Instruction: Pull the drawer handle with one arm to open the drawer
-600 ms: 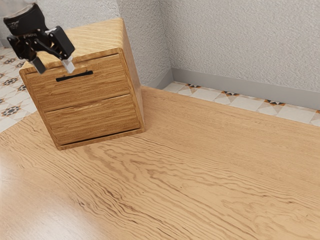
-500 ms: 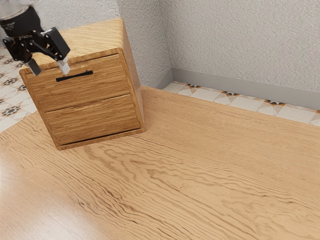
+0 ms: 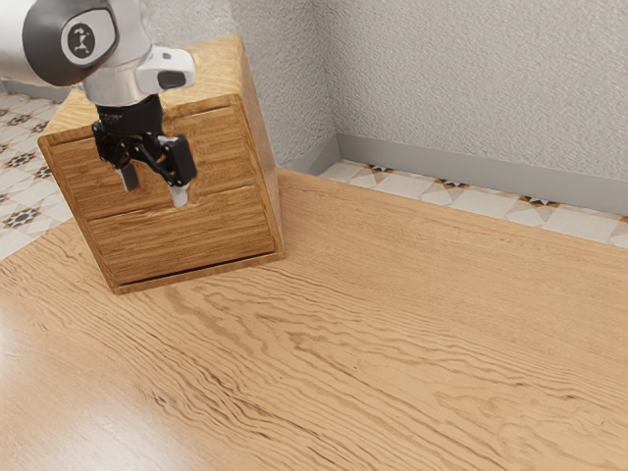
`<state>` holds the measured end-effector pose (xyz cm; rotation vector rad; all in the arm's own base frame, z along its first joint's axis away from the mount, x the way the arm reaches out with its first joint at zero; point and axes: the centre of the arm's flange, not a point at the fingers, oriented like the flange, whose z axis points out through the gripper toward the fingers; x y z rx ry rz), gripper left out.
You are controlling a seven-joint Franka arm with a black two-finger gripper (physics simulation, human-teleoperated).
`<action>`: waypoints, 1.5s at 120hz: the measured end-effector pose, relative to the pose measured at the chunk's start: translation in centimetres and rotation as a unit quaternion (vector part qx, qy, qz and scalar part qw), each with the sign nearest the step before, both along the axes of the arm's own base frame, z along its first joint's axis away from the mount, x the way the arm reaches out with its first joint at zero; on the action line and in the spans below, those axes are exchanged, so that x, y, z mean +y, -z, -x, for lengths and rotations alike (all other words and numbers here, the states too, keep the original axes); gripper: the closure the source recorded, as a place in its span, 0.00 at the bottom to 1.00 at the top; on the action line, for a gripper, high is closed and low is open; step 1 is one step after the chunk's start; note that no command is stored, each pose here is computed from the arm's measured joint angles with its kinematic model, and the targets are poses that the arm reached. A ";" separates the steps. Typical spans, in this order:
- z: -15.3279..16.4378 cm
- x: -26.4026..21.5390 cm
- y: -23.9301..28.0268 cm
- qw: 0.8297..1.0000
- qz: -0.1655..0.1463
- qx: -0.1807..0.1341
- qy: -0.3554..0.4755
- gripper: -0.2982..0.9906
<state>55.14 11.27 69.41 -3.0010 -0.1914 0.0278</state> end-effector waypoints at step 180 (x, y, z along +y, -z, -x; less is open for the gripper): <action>1.8 17.9 0.9 0.869 -0.221 -0.078 0.436 0.53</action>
